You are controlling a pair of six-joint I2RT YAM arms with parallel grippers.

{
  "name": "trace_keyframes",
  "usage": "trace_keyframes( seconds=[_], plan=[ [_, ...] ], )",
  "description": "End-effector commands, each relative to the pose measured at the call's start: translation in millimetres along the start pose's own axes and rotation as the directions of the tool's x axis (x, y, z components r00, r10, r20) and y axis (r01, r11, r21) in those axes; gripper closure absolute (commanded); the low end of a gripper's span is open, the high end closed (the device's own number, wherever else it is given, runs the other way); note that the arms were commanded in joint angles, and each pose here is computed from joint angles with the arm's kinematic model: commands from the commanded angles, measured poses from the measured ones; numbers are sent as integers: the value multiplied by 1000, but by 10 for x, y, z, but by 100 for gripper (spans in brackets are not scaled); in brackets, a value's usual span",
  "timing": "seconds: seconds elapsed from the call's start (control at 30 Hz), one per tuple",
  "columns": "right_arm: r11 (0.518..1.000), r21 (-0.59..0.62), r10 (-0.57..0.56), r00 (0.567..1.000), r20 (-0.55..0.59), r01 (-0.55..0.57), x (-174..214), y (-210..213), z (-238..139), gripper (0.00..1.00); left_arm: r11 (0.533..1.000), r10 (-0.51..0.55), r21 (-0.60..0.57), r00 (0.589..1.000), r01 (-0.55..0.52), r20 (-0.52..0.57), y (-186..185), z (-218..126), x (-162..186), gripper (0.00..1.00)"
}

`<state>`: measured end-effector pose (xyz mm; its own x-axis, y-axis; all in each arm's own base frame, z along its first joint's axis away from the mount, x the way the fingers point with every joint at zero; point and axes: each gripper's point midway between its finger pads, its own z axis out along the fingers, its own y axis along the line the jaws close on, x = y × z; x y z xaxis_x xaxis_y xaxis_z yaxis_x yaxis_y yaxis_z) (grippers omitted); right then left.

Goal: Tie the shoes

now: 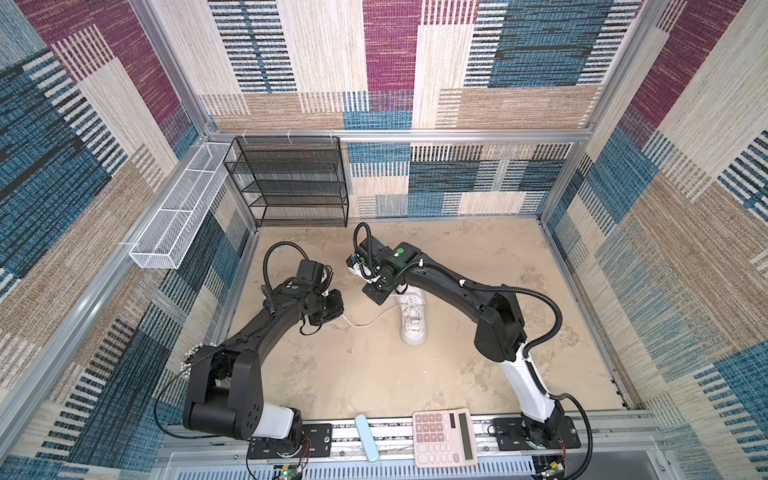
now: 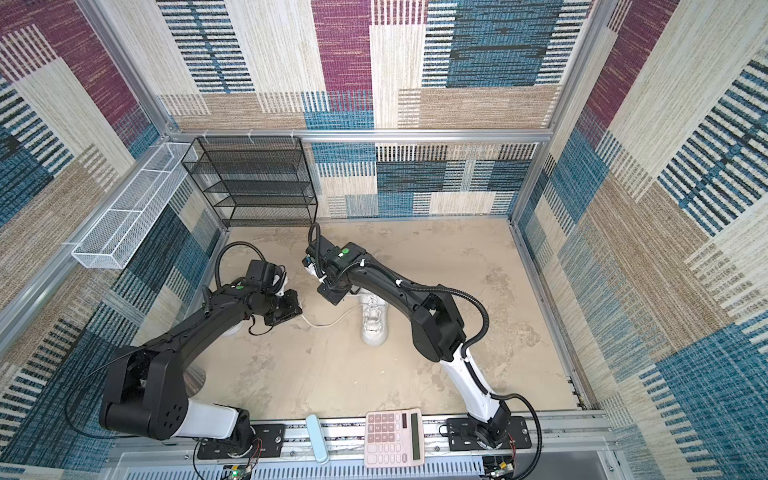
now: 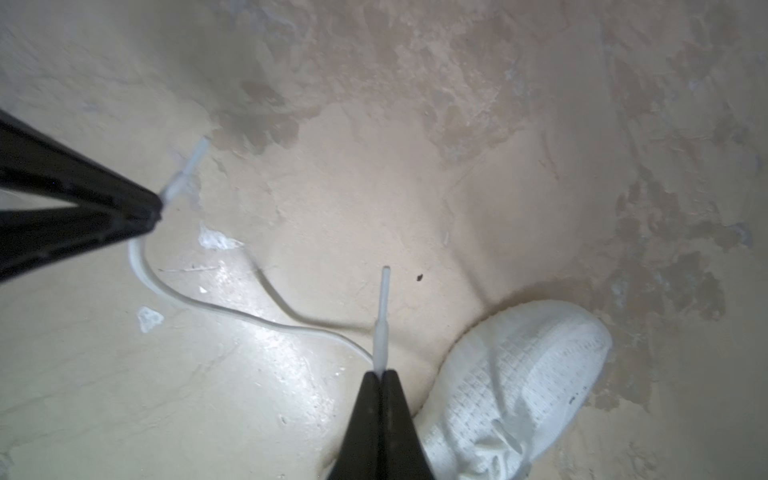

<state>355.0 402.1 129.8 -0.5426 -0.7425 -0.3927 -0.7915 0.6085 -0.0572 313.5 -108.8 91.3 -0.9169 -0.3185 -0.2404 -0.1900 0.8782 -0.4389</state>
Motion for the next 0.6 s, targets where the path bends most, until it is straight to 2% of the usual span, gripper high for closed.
trace_keyframes(
  seconds=[0.0,0.2,0.43,0.5,0.57],
  plan=[
    [992,-54,116,993,12,-115,-92,97,-14,100,1000,-11,-7,1000,12,19,23,-36,11,100],
    [983,-82,166,986,-10,-166,-140,158,315,100,1000,-21,-6,1000,22,23,58,-68,85,100],
    [963,-182,197,980,-18,-197,-202,335,584,98,1000,-20,-8,1000,20,22,57,-71,78,100],
    [961,-197,191,981,-28,-193,-185,366,630,90,1000,-21,-13,1000,21,17,66,-56,79,100],
    [960,-202,191,981,-36,-195,-167,373,663,68,999,-22,-24,1000,23,11,90,-33,87,100]
  ],
)
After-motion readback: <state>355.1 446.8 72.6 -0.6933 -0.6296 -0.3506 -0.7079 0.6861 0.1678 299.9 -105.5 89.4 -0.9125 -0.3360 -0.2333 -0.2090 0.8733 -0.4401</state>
